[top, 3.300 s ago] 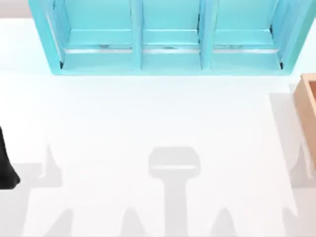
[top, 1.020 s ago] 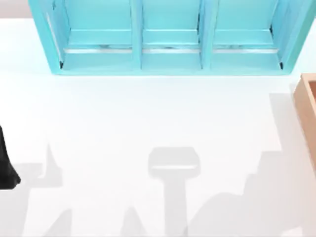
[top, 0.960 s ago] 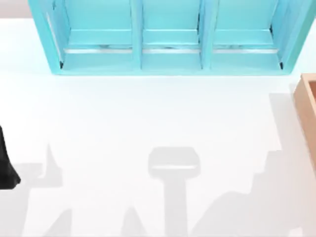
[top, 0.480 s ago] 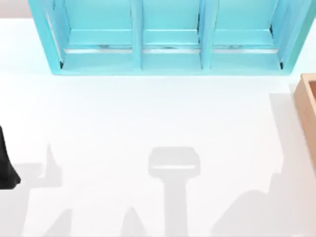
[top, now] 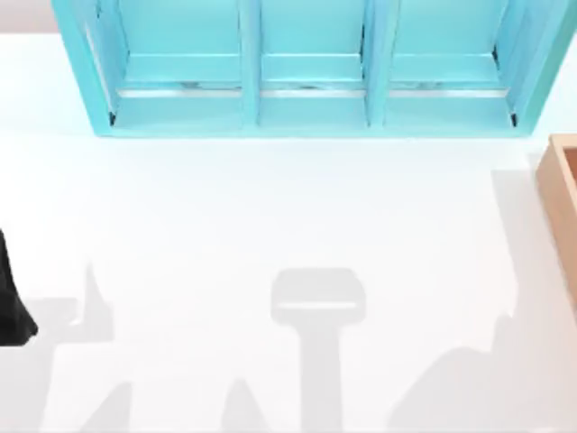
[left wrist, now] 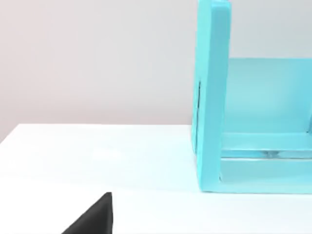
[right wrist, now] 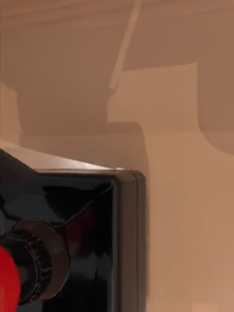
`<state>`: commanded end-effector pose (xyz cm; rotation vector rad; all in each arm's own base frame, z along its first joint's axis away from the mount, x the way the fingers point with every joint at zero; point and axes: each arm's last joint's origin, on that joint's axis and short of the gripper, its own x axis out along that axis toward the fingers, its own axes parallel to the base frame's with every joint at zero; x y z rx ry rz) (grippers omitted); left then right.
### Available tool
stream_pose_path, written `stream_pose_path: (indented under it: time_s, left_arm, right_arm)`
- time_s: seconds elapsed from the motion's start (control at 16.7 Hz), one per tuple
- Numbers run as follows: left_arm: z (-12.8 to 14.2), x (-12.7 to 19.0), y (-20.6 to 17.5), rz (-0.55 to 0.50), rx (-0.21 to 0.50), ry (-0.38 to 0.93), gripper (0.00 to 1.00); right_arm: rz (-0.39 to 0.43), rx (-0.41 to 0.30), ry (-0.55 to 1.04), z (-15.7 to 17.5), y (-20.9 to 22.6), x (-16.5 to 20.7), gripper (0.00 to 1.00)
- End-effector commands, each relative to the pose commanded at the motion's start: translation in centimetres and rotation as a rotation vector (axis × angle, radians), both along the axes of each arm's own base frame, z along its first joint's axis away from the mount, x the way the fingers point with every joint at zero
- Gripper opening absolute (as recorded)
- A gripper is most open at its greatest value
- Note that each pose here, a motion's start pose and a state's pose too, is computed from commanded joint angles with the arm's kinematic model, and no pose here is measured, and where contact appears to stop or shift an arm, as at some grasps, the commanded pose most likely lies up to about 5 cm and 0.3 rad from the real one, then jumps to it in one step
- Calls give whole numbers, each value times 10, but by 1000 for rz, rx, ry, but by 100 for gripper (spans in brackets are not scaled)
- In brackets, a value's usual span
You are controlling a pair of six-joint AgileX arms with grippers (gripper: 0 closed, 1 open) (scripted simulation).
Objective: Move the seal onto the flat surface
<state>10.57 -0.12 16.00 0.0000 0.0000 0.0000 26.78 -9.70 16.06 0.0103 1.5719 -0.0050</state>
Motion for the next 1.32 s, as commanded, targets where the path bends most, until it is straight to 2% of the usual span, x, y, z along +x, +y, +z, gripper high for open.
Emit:
stream_pose_path:
  time_s: [0.3, 0.36, 0.96, 1.08, 1.32]
  left_arm:
    - [0, 0, 0, 0, 0, 0, 100]
    - [0, 0, 0, 0, 0, 0, 100]
    - [0, 0, 0, 0, 0, 0, 100]
    - [0, 0, 0, 0, 0, 0, 100]
    - [0, 0, 0, 0, 0, 0, 100]
  right_arm:
    - [0, 0, 0, 0, 0, 0, 2]
    - [0, 0, 0, 0, 0, 0, 0]
    - [-2, -1, -2, 4, 3, 3, 0]
    - [-2, -3, -6, 19, 17, 12, 0]
    - [-6, 1, 21, 71, 71, 26, 0]
